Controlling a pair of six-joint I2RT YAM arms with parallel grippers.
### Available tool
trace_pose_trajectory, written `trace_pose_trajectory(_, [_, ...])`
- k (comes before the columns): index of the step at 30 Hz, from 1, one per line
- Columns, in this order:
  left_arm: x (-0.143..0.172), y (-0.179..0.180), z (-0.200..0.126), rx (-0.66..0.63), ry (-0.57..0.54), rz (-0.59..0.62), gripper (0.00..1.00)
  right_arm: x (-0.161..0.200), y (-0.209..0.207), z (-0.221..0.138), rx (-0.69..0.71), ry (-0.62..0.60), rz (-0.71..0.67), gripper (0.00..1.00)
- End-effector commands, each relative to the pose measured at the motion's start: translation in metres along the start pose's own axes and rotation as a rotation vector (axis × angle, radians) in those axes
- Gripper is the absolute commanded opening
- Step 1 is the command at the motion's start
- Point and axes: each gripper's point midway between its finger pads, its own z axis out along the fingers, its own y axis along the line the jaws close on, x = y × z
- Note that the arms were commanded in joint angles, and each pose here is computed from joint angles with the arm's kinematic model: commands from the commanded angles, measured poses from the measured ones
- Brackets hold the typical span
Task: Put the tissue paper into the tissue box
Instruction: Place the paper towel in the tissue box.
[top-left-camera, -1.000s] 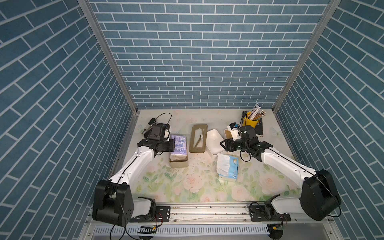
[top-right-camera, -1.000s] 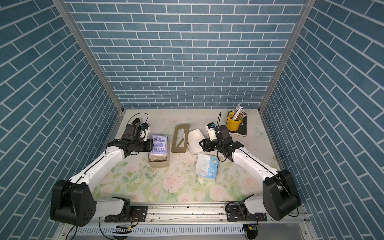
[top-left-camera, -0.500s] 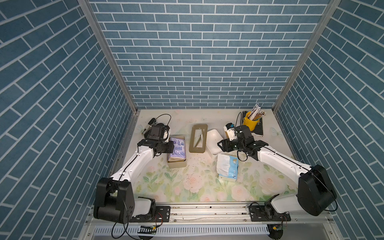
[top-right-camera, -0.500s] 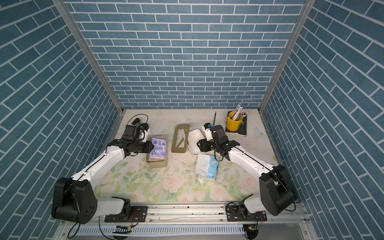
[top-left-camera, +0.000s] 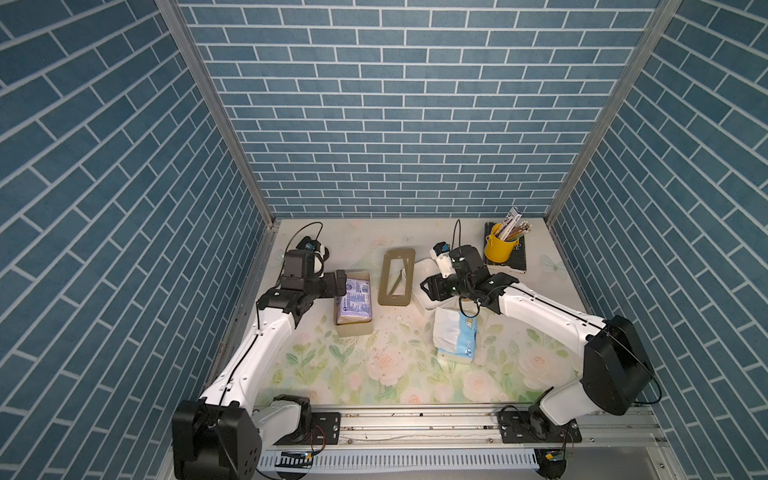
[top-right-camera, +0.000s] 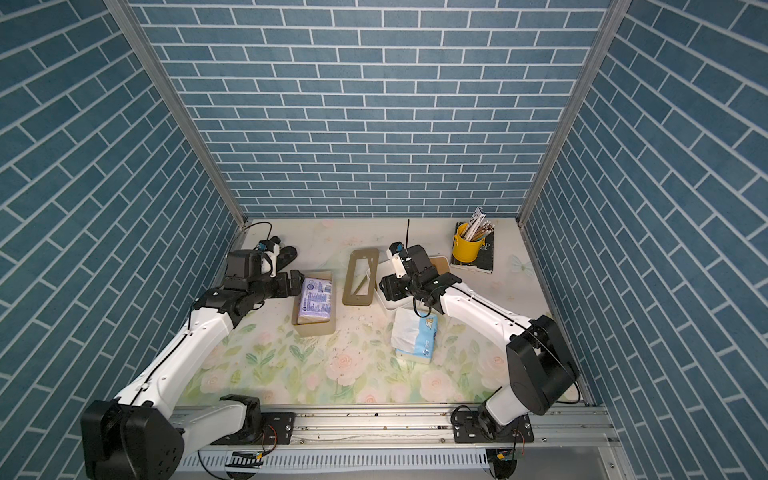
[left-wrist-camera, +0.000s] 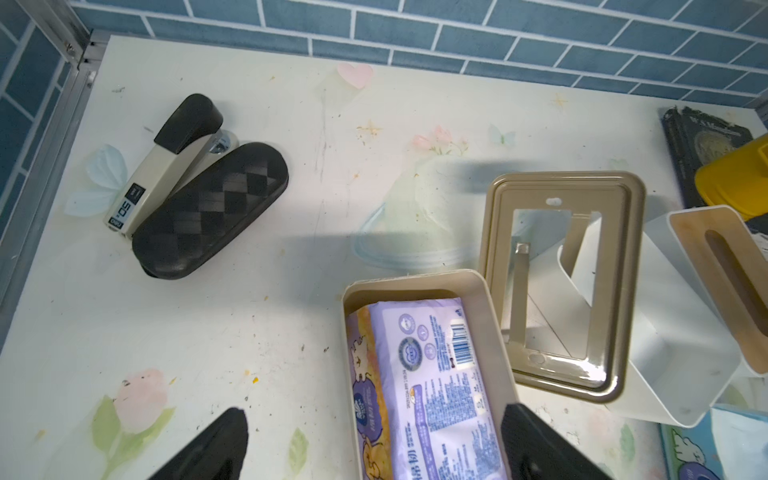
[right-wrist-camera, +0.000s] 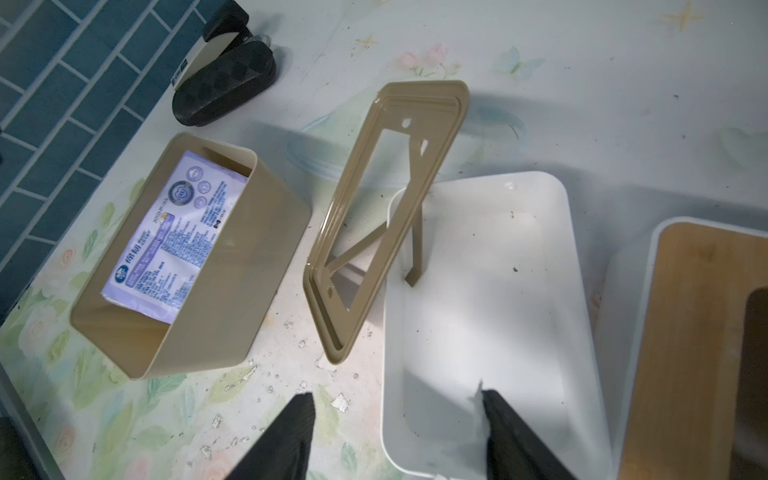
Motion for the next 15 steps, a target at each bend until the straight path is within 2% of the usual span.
trace_pose_trajectory(1, [0.021, 0.004, 0.014, 0.003, 0.044, -0.032, 1.00, -0.002, 0.006, 0.006, 0.025, 0.023, -0.017, 0.66])
trace_pose_trajectory(9, [0.024, 0.010, 0.023, -0.036, 0.056, -0.060, 1.00, -0.002, 0.031, 0.025, 0.024, 0.050, -0.062, 0.66])
trace_pose_trajectory(10, [0.023, 0.012, 0.023, -0.049, 0.050, -0.067, 1.00, -0.004, 0.035, 0.025, 0.019, 0.047, -0.067, 0.62])
trace_pose_trajectory(12, [0.016, 0.017, 0.017, -0.079, 0.010, -0.083, 1.00, -0.010, 0.052, 0.026, -0.011, 0.039, -0.087, 0.46])
trace_pose_trajectory(15, [0.006, 0.028, 0.007, -0.137, -0.070, -0.123, 0.99, -0.019, 0.079, 0.028, -0.065, 0.033, -0.120, 0.35])
